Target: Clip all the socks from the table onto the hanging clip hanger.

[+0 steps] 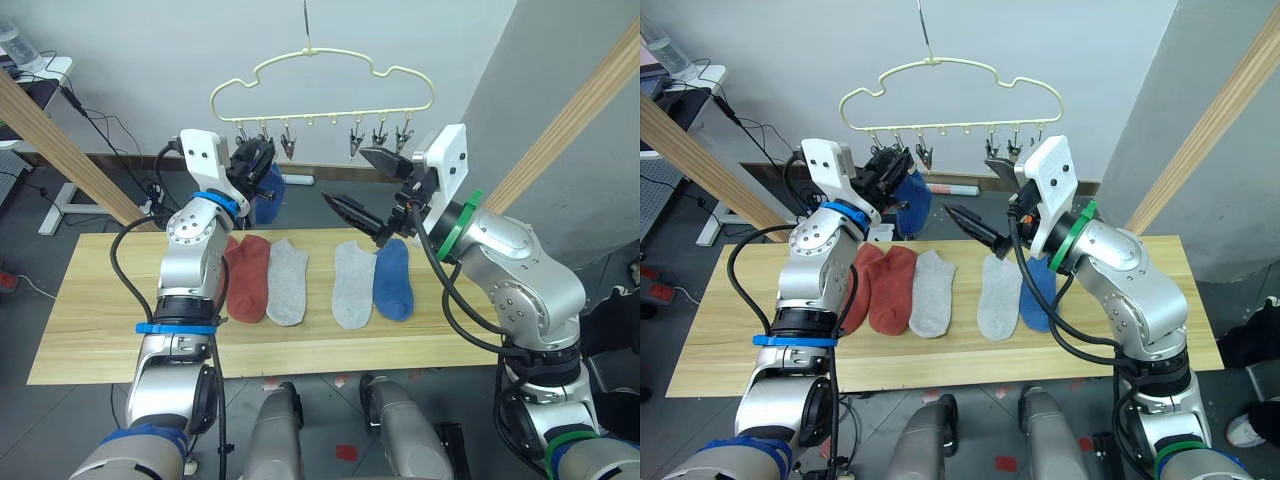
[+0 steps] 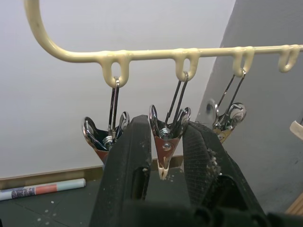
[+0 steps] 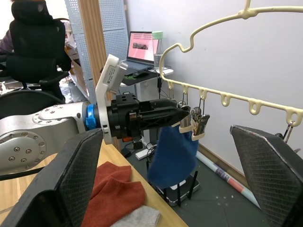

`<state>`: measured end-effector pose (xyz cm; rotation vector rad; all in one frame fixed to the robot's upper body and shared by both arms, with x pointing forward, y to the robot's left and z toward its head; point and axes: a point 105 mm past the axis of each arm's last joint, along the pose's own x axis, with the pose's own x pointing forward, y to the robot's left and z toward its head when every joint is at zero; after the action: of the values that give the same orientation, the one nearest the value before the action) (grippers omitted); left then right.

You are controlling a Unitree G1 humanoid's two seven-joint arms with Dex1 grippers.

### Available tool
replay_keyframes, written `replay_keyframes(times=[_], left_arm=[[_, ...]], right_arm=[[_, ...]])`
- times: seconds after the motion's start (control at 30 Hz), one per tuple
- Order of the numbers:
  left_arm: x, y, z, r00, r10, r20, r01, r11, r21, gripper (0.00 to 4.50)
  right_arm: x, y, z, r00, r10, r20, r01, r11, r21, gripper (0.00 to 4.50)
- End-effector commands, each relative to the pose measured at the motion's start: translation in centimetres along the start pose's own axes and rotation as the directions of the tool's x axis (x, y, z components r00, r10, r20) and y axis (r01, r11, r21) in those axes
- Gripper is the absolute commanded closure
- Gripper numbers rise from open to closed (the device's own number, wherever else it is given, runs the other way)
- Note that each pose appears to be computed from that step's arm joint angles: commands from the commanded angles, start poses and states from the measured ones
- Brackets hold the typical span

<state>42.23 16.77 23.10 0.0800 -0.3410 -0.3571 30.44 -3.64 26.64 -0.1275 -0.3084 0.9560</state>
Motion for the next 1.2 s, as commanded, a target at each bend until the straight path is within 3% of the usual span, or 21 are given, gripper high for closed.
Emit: replay_keyframes(times=[0.03,0.63,0.83,0.97,1.03,1.2], left_arm=[[0.6,0.2,1.9,0.997,0.003,0.072,-0.005,1.0,0.017,3.27],[0.7,0.1,2.4,0.996,0.003,0.093,-0.005,1.0,0.021,3.27],[0.4,0.1,2.5,0.996,-0.003,0.094,0.001,1.0,0.022,4.26],[0.0,0.2,2.8,0.996,-0.011,0.092,0.008,0.999,0.032,4.26],[-0.3,0.1,2.6,0.997,-0.027,0.07,0.024,0.999,0.034,4.26],[-0.8,-0.3,1.9,0.997,-0.076,-0.029,0.076,0.997,-0.001,4.26]], right_arm=[[-0.2,0.3,1.6,0.998,0.006,0.057,-0.004,0.999,-0.041,0.0],[-0.2,0.3,1.5,0.998,0.005,0.056,-0.002,0.999,-0.04,0.0],[-0.6,-0.1,0.1,1.0,-0.015,0.015,0.015,1.0,-0.015,0.0],[-1.6,-1.9,-4.3,0.988,-0.091,-0.123,0.091,0.996,-0.005,0.0],[-2.5,-3.6,-8.4,0.947,-0.148,-0.284,0.142,0.989,-0.042,0.0],[-4.1,-6.1,-14.5,0.835,-0.17,-0.524,0.161,0.985,-0.064,0.0]])
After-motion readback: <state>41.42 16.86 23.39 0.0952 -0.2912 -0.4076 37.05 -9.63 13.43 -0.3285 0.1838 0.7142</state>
